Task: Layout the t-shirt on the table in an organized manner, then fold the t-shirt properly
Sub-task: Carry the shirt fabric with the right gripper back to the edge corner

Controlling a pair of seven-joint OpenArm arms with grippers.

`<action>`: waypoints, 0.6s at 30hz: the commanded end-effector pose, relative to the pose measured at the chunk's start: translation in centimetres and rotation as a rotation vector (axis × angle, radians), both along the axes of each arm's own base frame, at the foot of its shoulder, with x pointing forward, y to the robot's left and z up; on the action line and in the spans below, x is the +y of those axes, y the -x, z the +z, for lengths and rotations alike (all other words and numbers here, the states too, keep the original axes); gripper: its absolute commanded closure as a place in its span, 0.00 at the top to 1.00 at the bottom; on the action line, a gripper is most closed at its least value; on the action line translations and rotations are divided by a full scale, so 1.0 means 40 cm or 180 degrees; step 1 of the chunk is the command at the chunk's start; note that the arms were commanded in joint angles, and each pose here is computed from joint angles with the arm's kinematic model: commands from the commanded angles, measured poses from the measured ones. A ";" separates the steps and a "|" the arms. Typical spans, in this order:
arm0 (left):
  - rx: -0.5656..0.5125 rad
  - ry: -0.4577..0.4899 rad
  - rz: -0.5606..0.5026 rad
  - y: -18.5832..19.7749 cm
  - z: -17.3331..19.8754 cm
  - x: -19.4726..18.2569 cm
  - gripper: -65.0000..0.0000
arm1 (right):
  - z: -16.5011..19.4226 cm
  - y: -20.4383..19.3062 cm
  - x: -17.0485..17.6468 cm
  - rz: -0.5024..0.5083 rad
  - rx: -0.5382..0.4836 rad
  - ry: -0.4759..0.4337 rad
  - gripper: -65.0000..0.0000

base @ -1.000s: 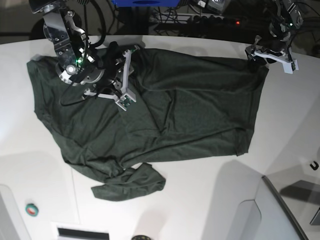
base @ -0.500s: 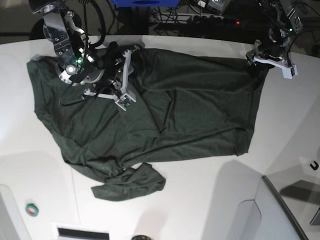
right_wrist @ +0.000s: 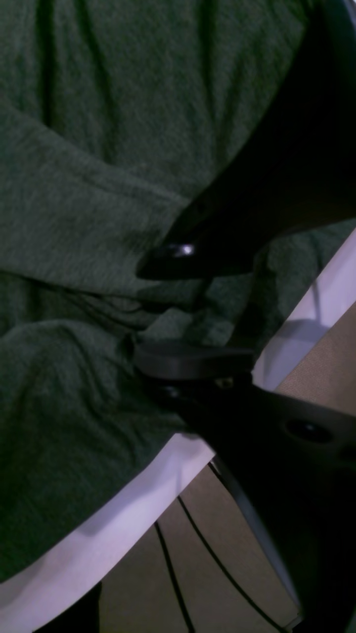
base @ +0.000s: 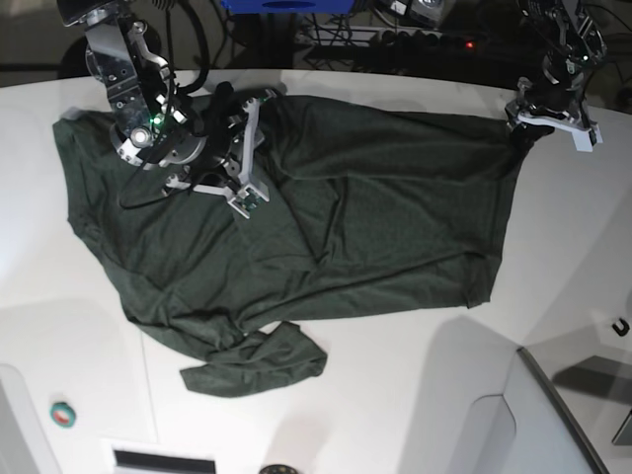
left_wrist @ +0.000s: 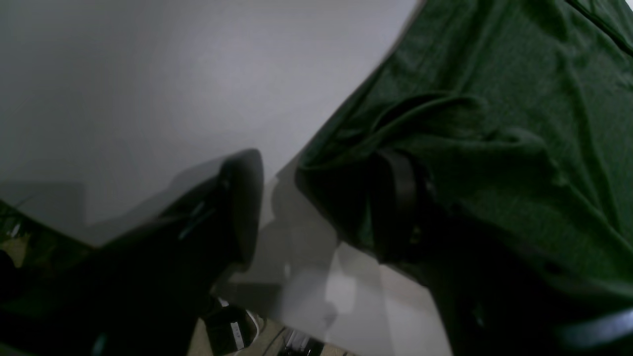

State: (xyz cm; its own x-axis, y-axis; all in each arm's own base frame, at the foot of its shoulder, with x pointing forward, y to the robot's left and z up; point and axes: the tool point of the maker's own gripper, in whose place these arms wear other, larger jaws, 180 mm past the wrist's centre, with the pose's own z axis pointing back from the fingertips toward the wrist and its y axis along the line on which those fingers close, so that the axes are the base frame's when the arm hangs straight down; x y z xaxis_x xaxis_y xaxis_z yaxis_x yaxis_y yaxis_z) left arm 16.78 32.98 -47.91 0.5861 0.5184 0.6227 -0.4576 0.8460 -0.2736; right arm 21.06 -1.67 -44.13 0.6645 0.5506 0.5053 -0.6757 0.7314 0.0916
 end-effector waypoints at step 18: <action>0.0121 0.0080 0.0020 0.022 -0.027 -0.004 0.00 | 0.122 -0.066 -0.371 -0.2263 -0.0571 -0.0707 0.37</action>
